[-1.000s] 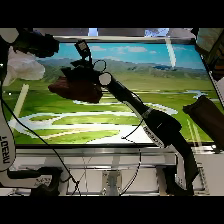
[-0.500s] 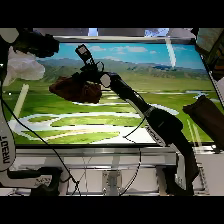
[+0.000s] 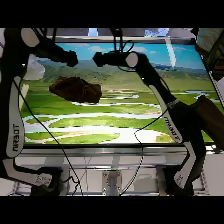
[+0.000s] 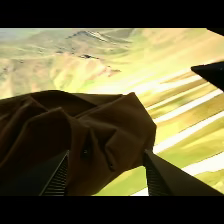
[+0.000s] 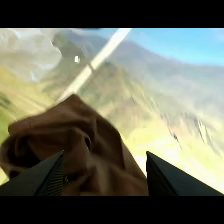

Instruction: Fold the shirts.

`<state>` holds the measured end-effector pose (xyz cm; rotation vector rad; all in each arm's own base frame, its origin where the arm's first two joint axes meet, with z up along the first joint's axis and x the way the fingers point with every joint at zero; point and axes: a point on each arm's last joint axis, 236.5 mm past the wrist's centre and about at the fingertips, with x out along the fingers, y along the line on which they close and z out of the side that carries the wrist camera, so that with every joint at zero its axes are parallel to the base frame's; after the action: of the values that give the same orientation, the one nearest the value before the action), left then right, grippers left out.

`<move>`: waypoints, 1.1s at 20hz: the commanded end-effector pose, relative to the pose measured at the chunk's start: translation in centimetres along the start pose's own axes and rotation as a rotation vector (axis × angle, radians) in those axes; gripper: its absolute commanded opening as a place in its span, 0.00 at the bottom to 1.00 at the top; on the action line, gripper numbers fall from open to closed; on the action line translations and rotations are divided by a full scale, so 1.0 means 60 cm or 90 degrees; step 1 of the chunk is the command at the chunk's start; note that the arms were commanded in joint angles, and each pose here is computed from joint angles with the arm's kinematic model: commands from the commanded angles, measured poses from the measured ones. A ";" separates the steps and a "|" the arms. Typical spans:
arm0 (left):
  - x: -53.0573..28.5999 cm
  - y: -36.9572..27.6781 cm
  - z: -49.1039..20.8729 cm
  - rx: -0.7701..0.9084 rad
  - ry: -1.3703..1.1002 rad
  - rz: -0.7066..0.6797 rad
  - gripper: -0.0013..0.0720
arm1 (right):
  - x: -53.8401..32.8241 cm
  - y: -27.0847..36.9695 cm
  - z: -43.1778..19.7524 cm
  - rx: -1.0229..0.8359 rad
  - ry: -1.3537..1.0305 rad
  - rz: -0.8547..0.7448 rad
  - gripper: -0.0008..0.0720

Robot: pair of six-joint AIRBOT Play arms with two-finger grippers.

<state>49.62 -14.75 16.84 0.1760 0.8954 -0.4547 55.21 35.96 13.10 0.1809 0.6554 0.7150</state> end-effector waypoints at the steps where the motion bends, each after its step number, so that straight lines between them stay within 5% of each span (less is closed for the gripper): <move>1: 0.057 -0.038 -0.037 -0.018 0.061 -0.082 0.75 | -0.037 -0.038 -0.125 0.145 0.201 0.025 0.76; 7: 0.092 -0.035 -0.056 -0.025 0.091 -0.089 0.75 | 0.011 -0.053 -0.322 0.302 0.373 0.064 0.79; 12: 0.101 -0.035 -0.061 -0.027 0.099 -0.091 0.75 | 0.103 0.004 -0.308 0.513 0.284 0.233 0.81; 22: 0.103 -0.035 -0.063 -0.027 0.101 -0.091 0.75 | 0.176 -0.051 -0.344 0.473 0.215 0.066 0.81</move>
<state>49.34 -17.27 9.83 0.1104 1.0755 -0.5598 49.17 39.87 -8.49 0.8222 1.2635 0.6356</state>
